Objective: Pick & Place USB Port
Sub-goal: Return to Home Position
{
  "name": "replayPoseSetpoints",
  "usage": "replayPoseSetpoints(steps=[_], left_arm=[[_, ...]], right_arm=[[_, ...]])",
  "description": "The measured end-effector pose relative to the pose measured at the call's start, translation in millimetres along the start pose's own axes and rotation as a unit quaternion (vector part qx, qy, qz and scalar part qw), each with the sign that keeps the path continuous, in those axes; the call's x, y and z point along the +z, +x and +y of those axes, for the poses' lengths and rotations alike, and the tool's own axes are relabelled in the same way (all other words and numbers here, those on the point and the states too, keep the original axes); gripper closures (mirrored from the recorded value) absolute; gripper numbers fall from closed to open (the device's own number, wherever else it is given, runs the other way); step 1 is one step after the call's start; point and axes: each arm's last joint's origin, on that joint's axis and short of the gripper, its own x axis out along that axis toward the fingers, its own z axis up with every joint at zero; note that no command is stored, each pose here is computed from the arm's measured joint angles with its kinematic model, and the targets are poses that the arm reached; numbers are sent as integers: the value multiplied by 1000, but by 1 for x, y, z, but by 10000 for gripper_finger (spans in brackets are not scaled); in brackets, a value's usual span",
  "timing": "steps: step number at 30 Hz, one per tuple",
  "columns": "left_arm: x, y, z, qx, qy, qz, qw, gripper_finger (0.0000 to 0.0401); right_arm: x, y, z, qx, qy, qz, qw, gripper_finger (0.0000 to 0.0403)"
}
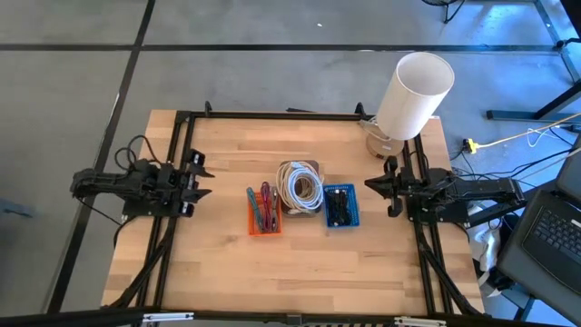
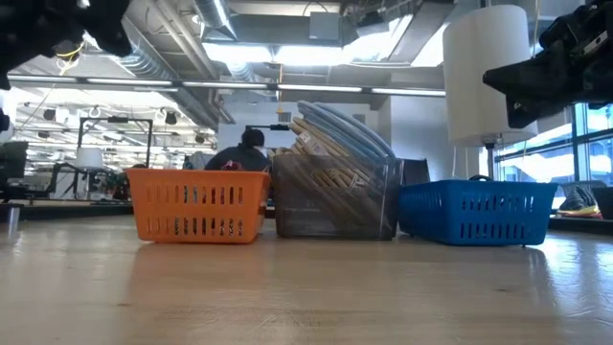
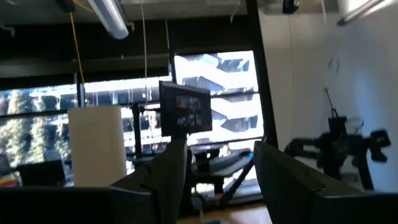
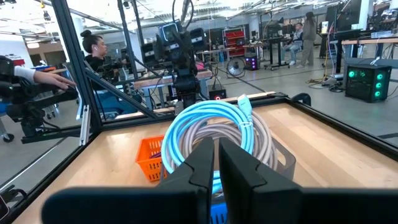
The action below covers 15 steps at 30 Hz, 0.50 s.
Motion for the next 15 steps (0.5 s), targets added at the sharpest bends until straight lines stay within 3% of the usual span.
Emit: replayPoseSetpoints(steps=[4,15], left_arm=[[-10,-1,0,-2,14,49,999,221],[-34,-6,-2,-23,-30,175,984,225]], right_arm=[[0,0,0,0,0,0,1000,375],[0,0,0,0,0,0,1000,375]])
